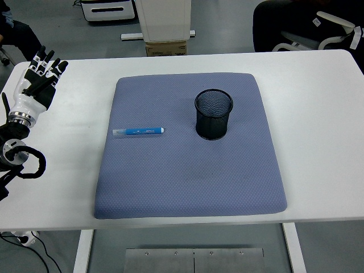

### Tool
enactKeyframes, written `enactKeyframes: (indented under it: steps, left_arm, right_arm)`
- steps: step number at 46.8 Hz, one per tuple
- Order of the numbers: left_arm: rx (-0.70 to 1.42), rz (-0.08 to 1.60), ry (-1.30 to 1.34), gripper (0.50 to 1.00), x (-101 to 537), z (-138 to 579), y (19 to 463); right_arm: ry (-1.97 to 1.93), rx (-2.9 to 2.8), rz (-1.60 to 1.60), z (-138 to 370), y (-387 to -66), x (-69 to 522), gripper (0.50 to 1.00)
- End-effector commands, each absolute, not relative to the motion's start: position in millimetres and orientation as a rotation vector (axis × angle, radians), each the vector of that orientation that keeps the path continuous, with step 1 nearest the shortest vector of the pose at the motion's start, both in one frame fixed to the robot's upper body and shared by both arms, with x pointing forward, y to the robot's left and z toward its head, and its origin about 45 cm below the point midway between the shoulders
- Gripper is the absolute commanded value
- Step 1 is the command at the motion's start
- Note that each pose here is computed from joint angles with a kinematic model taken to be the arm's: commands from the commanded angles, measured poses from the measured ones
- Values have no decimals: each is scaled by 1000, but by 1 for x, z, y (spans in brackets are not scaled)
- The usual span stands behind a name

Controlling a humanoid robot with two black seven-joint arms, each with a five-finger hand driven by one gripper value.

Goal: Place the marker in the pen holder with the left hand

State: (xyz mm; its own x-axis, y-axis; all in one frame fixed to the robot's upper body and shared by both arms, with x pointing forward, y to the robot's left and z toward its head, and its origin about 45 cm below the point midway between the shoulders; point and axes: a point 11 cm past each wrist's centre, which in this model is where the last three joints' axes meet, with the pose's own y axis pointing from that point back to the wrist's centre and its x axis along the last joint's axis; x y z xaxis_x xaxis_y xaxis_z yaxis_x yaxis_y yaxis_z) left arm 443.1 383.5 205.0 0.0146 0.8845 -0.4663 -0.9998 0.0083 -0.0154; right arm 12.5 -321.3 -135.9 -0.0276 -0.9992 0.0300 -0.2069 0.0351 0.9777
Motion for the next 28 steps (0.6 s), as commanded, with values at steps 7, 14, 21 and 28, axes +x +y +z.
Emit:
enactKeyframes:
  steps: [7, 14, 21, 28]
  left_arm:
    - [-375, 1525, 381, 1000, 437, 197, 386]
    - [-327, 1466, 311, 1000, 445, 210, 375]
    - [-339, 1436, 276, 1000, 452, 229, 374]
    - [-370, 1326, 240, 1000, 452, 261, 375]
  right_arm:
    - [-1395, 1325, -1097, -136, -321, 12, 1000]
    - [-1395, 1325, -1097, -136, -321, 12, 1000]
    - [-1395, 1325, -1097, -136, -321, 12, 1000]
    - [-1395, 1325, -1097, -136, -321, 12, 1000]
